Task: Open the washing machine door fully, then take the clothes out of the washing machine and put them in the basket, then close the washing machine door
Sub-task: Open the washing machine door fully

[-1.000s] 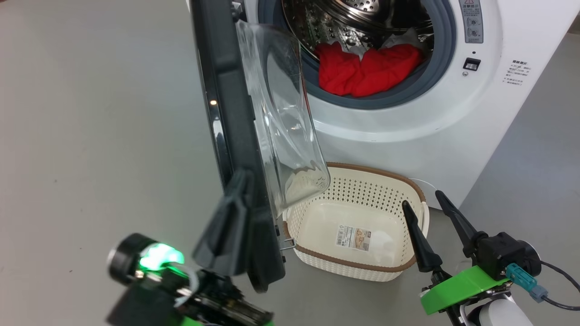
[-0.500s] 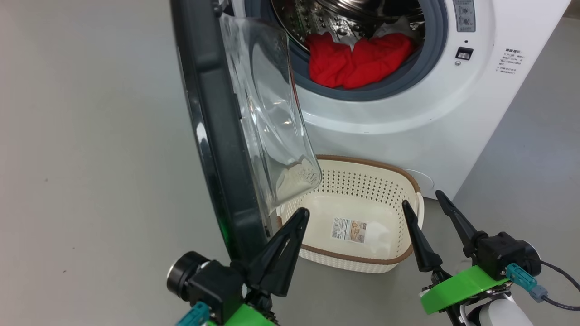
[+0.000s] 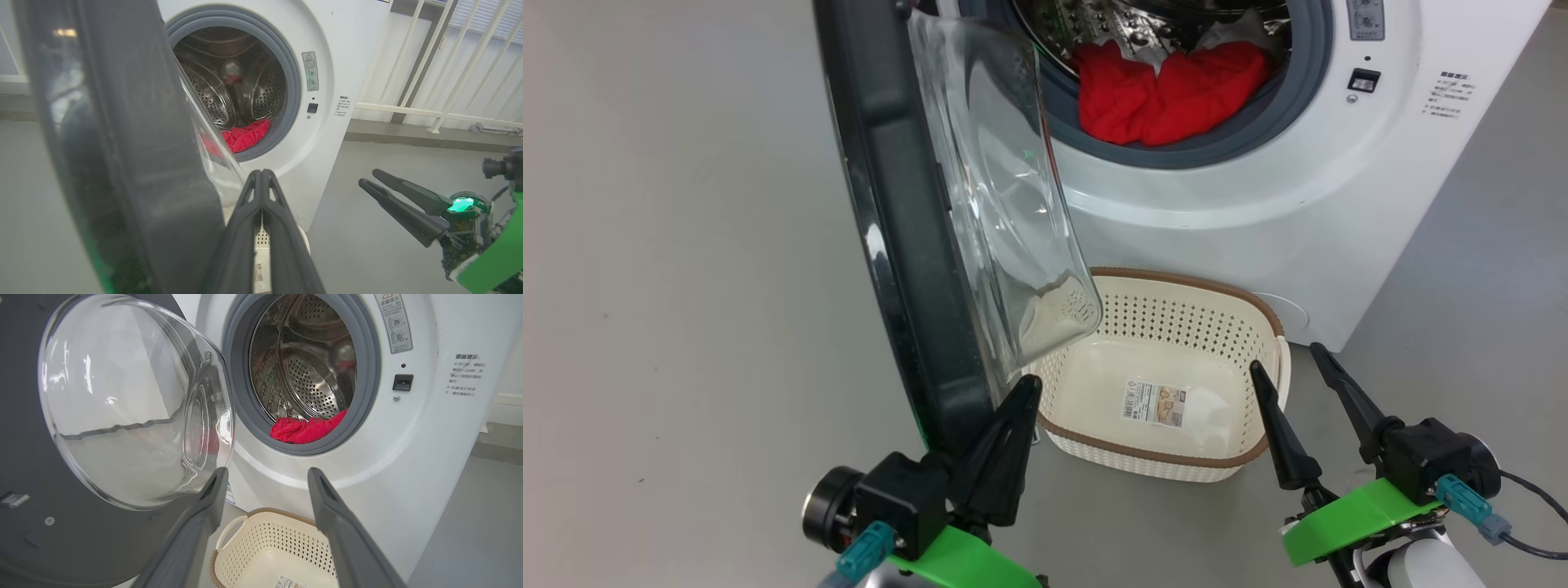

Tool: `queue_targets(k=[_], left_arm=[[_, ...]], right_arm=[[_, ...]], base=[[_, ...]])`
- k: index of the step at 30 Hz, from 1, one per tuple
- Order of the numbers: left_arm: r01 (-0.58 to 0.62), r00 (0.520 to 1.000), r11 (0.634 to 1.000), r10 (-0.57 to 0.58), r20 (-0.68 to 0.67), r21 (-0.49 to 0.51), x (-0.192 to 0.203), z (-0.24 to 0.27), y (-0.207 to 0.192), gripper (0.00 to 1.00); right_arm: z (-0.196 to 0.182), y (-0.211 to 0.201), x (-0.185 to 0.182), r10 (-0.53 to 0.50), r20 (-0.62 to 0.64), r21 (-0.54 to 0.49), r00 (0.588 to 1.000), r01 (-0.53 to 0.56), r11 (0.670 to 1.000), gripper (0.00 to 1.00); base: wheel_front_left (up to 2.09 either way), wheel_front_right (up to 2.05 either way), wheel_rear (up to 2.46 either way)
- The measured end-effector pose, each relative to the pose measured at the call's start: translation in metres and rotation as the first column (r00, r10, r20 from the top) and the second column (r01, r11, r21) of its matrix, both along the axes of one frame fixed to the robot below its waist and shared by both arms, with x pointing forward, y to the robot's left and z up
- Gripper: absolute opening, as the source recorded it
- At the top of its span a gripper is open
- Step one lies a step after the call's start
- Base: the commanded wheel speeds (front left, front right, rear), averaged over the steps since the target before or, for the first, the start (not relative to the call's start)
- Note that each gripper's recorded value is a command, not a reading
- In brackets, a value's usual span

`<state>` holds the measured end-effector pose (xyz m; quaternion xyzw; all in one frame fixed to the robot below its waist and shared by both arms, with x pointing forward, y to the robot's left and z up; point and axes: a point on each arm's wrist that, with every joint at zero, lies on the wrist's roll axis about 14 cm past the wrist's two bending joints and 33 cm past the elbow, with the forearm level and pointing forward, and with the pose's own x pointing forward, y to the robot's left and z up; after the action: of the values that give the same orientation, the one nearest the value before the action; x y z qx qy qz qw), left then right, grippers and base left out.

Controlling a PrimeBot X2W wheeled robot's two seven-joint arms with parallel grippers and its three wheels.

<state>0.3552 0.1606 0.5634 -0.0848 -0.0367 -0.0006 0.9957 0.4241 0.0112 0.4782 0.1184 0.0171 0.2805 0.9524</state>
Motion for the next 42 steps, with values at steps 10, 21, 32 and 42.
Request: queue_targets(k=[10, 21, 32, 42], left_arm=[[-0.067, 0.998, 0.998, 0.067, -0.014, 0.003, -0.007, -0.003, 0.017, 0.0], [-0.198, 0.98, 0.98, 0.198, -0.025, 0.018, -0.025, -0.007, 0.053, 0.0], [-0.388, 0.92, 0.919, 0.391, -0.03, 0.068, -0.052, -0.014, 0.112, 0.0], [-0.504, 0.859, 0.853, 0.511, -0.018, 0.137, -0.07, -0.022, 0.15, 0.0]], right_arm=[[-0.002, 0.014, 0.0, 0.037, -0.003, 0.0, 0.999, -0.037, 0.999, 1.0], [0.001, 0.035, -0.003, 0.094, 0.006, 0.003, 0.996, -0.094, 0.996, 1.0], [0.002, 0.049, -0.006, 0.136, 0.02, -0.014, 0.991, -0.135, 0.991, 1.0], [-0.001, 0.055, -0.006, 0.154, 0.008, -0.02, 0.988, -0.154, 0.988, 1.0]], base=[[0.0, 0.0, 0.0], [0.0, 0.0, 0.0], [0.0, 0.0, 0.0], [0.0, 0.0, 0.0]])
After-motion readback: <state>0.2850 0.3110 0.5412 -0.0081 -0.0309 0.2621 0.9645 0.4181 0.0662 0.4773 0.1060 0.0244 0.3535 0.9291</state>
